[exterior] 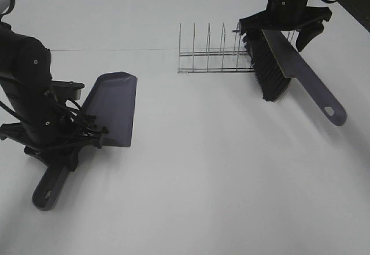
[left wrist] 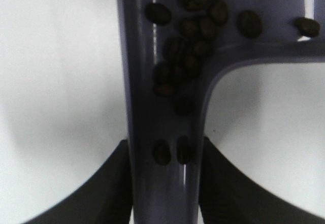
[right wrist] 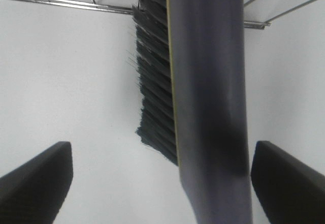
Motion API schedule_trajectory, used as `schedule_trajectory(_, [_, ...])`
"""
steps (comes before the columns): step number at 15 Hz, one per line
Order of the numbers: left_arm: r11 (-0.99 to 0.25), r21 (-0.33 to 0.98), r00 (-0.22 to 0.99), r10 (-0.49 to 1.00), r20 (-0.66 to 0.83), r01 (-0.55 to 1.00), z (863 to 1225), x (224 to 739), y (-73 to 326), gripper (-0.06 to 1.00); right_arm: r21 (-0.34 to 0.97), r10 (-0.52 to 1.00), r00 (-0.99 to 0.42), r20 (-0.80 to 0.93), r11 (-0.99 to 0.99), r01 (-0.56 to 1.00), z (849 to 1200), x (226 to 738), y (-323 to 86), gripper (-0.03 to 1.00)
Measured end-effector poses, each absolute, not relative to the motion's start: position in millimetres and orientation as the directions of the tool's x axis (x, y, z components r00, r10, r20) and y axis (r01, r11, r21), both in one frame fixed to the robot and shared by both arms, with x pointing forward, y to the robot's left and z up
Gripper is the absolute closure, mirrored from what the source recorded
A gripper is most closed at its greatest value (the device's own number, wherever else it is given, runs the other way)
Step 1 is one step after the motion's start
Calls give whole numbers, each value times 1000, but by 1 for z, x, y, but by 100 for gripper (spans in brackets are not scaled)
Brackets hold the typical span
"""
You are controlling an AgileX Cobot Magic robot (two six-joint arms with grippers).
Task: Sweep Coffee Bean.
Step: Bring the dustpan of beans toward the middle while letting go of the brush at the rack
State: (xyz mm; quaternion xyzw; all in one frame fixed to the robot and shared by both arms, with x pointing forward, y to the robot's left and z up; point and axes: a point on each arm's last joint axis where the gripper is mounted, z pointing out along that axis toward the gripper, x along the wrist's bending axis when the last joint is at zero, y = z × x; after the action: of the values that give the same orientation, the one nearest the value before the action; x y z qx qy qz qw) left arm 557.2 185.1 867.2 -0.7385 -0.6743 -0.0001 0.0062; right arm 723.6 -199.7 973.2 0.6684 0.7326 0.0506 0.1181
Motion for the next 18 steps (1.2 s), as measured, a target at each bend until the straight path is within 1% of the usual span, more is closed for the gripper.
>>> schedule_trajectory(2, [-91,-9,91,996,9,996,867,557,185,59,286,992,-76,-99,101,953,1002,718,-201,12])
schedule_trajectory(3, [-91,-9,91,996,9,996,867,557,185,59,335,992,-94,-84,117,935,1029,712,-201,12])
schedule_trajectory(5, [-91,-9,91,996,9,996,867,557,185,59,375,992,-111,-53,122,919,1052,704,-200,13])
schedule_trajectory(6, [-91,-9,91,996,9,996,867,557,185,59,410,993,-115,-33,119,904,1071,697,-200,14])
schedule_trajectory(8, [-91,-9,91,996,9,996,867,557,185,59,459,991,-136,-6,124,880,1105,676,-202,15])
schedule_trajectory(9, [-91,-9,91,996,9,996,867,557,185,59,464,990,-141,0,125,877,1116,661,-205,16])
schedule_trajectory(12, [-91,-9,91,996,9,996,867,557,185,59,414,987,-159,-12,149,898,1124,608,-217,16])
schedule_trajectory(14, [-91,-10,91,996,9,996,867,557,185,59,352,987,-160,-15,155,923,1115,570,-226,17])
schedule_trajectory(15, [-91,-10,91,996,9,996,867,557,185,59,348,987,-161,-15,156,924,1116,560,-228,17])
schedule_trajectory(18, [-91,-9,91,996,9,996,867,557,185,59,294,987,-161,-14,158,943,1104,503,-241,17])
